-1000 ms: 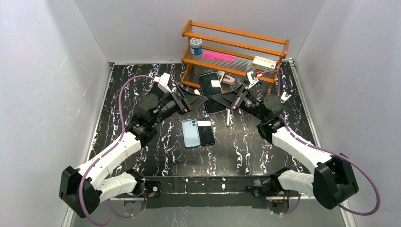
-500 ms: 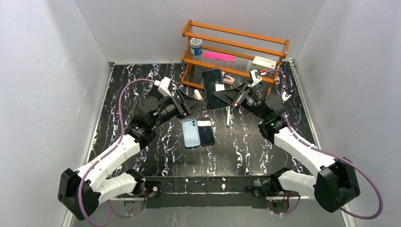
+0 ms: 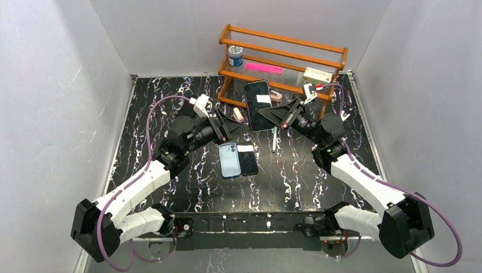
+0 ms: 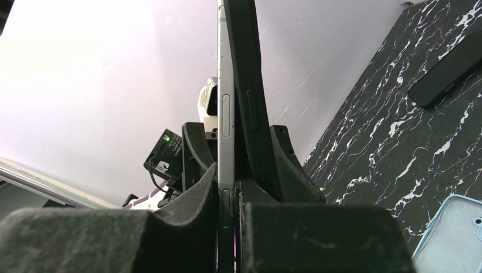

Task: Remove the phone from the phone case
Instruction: Remove the phone case from the phone, then place the phone case at the center of the board, then place the phone at the center of the board.

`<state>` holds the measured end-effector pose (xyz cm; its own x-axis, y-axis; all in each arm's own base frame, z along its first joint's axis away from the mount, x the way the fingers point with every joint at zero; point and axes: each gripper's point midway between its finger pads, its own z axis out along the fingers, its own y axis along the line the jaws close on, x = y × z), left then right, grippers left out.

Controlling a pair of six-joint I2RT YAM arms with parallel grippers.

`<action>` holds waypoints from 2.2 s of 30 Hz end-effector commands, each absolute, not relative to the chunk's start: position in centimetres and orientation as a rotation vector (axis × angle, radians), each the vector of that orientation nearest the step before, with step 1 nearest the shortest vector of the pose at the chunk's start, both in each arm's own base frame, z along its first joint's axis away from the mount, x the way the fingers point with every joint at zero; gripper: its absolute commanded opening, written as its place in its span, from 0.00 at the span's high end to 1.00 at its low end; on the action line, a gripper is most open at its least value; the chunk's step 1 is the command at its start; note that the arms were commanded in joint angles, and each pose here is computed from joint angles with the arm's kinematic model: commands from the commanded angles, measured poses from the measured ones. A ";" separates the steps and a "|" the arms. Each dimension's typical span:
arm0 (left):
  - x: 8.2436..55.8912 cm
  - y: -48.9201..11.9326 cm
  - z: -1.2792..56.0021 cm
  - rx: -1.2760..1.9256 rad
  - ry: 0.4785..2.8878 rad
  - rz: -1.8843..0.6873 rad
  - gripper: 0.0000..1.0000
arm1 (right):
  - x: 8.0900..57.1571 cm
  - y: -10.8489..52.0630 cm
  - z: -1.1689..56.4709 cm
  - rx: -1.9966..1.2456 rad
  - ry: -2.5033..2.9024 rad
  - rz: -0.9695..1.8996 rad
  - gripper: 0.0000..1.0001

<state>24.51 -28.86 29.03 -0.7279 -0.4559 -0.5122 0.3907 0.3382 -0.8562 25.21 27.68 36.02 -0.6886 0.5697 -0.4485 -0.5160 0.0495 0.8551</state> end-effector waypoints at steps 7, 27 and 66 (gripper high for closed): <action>24.5 -30.2 31.2 0.022 1.820 -1.544 0.19 | 24.4 26.9 41.0 -0.003 1.368 1.781 0.99; 28.0 -32.2 35.7 -0.063 1.638 -1.671 0.32 | 22.2 27.9 36.6 -0.080 1.589 1.813 0.99; 23.9 -15.4 9.8 -0.179 2.557 -0.620 1.00 | 25.5 23.0 17.3 -0.021 2.003 1.167 0.99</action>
